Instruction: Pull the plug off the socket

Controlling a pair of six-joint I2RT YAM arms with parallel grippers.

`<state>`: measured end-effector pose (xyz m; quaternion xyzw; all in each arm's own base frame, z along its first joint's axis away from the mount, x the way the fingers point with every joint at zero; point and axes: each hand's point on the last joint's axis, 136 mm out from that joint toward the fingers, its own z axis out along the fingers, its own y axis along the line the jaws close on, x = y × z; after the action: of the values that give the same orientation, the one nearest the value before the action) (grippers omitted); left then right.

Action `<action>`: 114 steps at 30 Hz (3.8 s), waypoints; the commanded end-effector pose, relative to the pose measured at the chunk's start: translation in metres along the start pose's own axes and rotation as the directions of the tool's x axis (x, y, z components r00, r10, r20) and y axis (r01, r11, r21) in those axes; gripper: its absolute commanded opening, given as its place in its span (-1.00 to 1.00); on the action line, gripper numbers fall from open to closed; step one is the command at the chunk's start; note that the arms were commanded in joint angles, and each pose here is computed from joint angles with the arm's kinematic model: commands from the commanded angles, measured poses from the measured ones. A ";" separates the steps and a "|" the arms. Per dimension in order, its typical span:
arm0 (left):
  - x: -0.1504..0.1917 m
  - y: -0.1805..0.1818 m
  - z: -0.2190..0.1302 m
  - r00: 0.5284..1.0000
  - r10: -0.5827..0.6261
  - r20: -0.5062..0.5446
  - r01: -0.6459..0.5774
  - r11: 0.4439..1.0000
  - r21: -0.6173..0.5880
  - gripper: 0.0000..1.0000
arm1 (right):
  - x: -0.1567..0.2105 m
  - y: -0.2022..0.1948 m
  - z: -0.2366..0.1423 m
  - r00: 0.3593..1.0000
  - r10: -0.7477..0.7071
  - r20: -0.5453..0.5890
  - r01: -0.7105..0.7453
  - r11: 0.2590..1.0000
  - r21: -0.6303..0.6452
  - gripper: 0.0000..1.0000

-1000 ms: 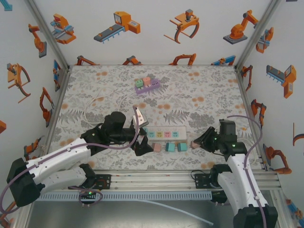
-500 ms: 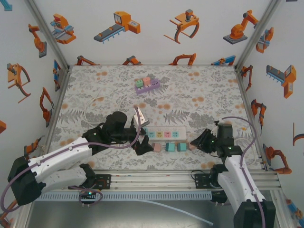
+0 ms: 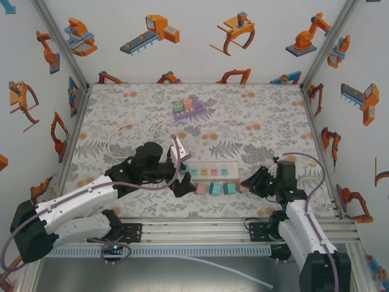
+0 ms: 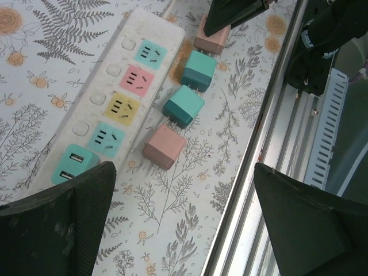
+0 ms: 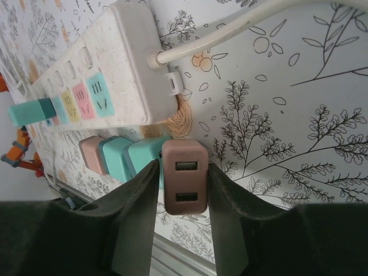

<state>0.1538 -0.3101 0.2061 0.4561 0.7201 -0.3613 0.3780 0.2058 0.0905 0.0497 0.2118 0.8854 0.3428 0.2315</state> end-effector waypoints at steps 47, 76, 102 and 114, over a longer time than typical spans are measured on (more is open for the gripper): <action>0.003 0.112 -0.077 0.915 -0.330 0.233 0.403 0.769 -0.497 0.96 | -0.037 0.231 -0.035 0.566 -0.740 0.363 0.819 0.554 -0.148 0.18; 0.105 0.165 -0.049 0.693 -0.698 0.177 0.655 0.509 -0.558 0.62 | 0.121 0.267 0.104 -0.124 -0.962 0.242 0.815 -0.238 -0.529 0.03; 0.158 0.161 -0.013 0.610 -0.792 0.023 0.649 0.483 -0.587 0.43 | 0.130 0.255 0.118 -0.155 -0.958 0.243 0.786 -0.269 -0.557 -0.45; 0.171 0.162 -0.011 0.623 -0.782 -0.018 0.579 0.476 -0.662 0.34 | 0.130 0.260 0.112 -0.156 -0.948 0.278 0.784 -0.290 -0.549 -0.57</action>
<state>0.2587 -0.1981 0.0509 0.0392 0.9524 -0.2057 0.2215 0.2231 0.3884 0.1143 -0.6486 0.6227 0.3068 0.3123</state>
